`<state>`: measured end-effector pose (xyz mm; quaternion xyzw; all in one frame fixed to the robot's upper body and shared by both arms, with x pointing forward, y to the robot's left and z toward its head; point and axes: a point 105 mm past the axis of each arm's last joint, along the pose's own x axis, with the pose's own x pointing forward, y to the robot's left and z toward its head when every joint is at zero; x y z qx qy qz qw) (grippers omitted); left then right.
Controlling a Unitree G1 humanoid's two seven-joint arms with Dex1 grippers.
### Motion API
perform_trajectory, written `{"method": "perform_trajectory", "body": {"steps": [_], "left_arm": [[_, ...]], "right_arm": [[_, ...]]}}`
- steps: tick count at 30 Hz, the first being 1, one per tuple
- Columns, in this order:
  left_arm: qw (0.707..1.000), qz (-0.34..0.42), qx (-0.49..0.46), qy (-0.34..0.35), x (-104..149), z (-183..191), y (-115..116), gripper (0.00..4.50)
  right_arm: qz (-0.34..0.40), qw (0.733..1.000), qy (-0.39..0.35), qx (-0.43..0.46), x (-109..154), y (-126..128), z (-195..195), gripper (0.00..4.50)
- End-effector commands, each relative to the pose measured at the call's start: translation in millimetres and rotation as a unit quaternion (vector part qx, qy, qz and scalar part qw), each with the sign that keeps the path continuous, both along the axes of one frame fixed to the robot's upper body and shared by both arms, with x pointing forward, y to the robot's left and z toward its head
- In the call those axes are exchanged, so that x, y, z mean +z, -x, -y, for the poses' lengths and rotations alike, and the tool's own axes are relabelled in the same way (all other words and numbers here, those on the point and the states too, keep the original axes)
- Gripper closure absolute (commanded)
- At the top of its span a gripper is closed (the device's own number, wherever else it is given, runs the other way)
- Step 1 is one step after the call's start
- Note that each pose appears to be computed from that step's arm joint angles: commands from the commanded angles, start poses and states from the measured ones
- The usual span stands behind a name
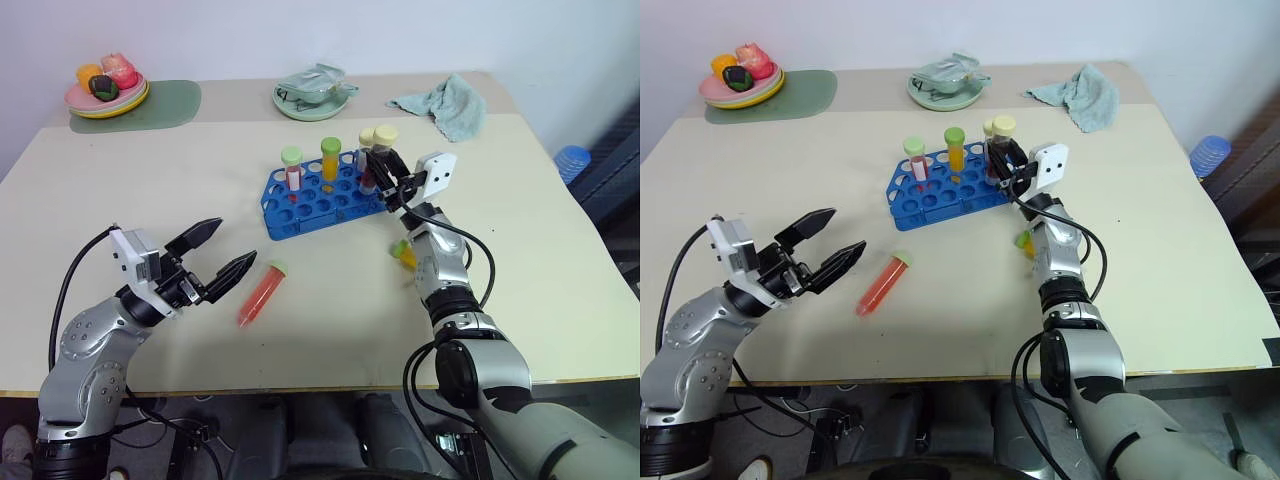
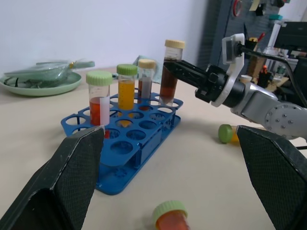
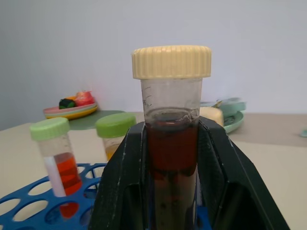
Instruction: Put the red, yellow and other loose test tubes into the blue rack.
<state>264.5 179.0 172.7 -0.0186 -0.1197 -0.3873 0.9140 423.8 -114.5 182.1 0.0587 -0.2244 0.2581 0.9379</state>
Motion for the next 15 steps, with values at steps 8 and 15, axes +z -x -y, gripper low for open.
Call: {"method": "perform_trajectory", "body": {"steps": [8,15], "left_arm": [[1.000,0.022,-0.015,0.001,11.4,6.4,-0.1,0.00],[1.000,0.021,-0.016,0.000,10.8,7.4,0.8,0.00]], "right_arm": [[0.029,0.999,0.005,-0.021,17.1,-1.7,10.4,3.73],[0.017,1.000,0.009,-0.021,7.3,0.4,12.7,3.73]]}}
